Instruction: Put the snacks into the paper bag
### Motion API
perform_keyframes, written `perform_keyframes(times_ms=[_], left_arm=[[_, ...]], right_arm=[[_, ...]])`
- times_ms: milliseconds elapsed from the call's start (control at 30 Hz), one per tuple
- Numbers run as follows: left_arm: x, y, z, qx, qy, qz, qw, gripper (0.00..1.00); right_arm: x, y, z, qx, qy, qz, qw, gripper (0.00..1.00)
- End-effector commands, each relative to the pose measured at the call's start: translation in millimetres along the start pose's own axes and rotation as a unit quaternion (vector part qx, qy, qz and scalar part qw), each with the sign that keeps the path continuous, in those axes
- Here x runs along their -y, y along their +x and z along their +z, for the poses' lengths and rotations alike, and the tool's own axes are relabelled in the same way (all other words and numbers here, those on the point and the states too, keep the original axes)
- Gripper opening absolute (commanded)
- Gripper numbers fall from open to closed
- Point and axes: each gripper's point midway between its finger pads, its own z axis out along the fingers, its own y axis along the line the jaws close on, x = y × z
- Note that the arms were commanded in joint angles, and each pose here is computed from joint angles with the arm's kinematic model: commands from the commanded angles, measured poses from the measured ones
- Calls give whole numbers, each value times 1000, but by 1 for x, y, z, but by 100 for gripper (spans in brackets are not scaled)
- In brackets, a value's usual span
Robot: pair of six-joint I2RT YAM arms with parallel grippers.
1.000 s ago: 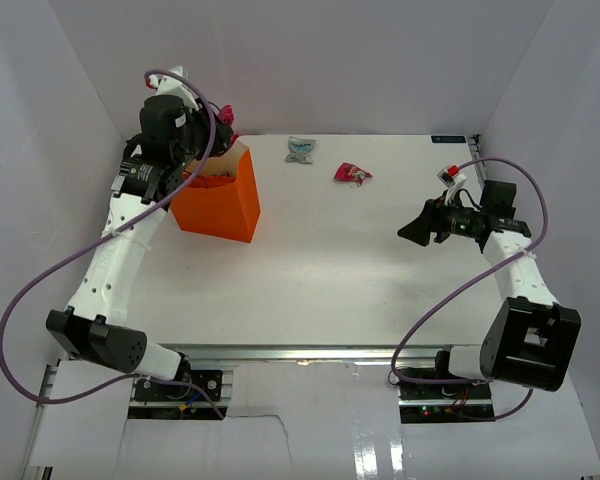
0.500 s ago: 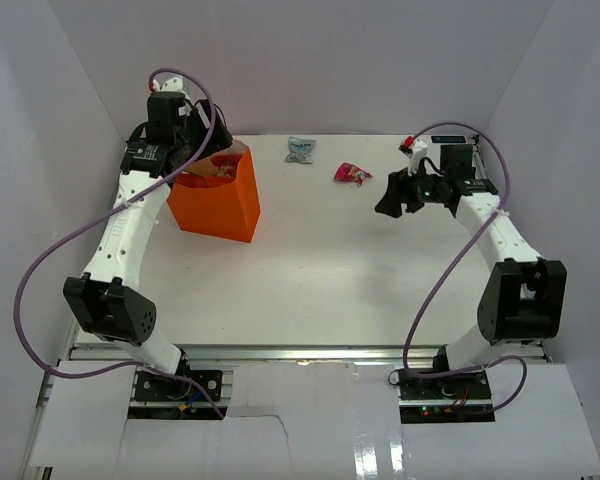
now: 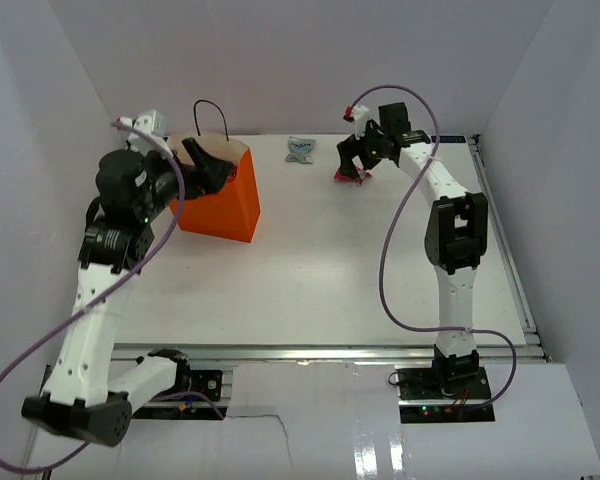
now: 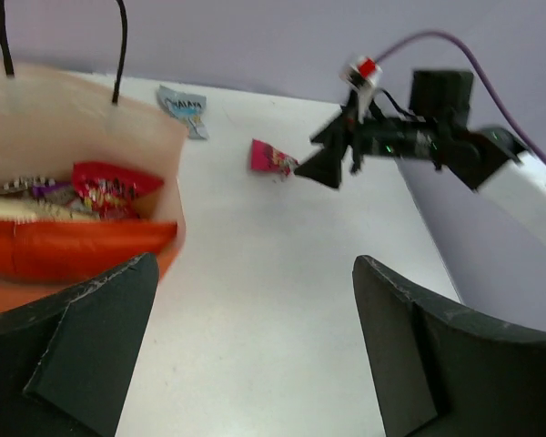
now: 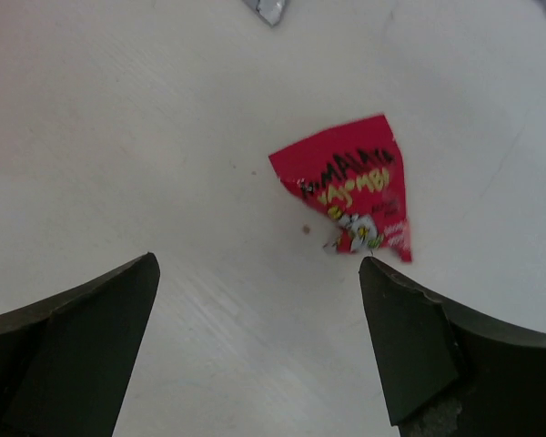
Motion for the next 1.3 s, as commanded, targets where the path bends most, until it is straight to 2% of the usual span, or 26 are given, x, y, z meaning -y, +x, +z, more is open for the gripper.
perform_keyframes(times_ms=[0,67,100,200,333,467,700,867,1100,1200,1267], left_arm=[[12,24,-39,9,39,-15,999,98],[-3,54,-49,-8,15,-40,999,98],[0,55,-67,6,16,-41,999,98],[-18,84,-81,-8,-21,-65,998,98],[-25,103,-96,-12,-33,-82,996,98],[-27,116,-95,-26,-31,-95,995,98],[-28,126,-87,-47,-26,-105,993,98],[-28,131,-87,-43,-25,-120,992,98],[-27,132,-88,-41,-21,-124,991,98],[-26,131,-88,-39,-17,-124,991,98],[-26,131,-88,-36,-15,-123,992,98]], right_arm=[[-7,-25,7,-4,-44,-258,965,97],[10,-19,12,-27,-22,-320,947,97],[20,-12,17,-40,-19,-372,927,97],[37,0,27,-68,-7,-435,898,97],[49,0,41,-73,3,-449,891,99],[60,3,60,-70,19,-434,898,100],[69,30,85,-84,24,-411,907,82],[63,40,86,-82,2,-392,916,55],[31,72,74,-92,-69,-362,925,31],[5,51,49,-53,-95,-353,929,26],[-25,26,20,-3,-122,-345,931,24]])
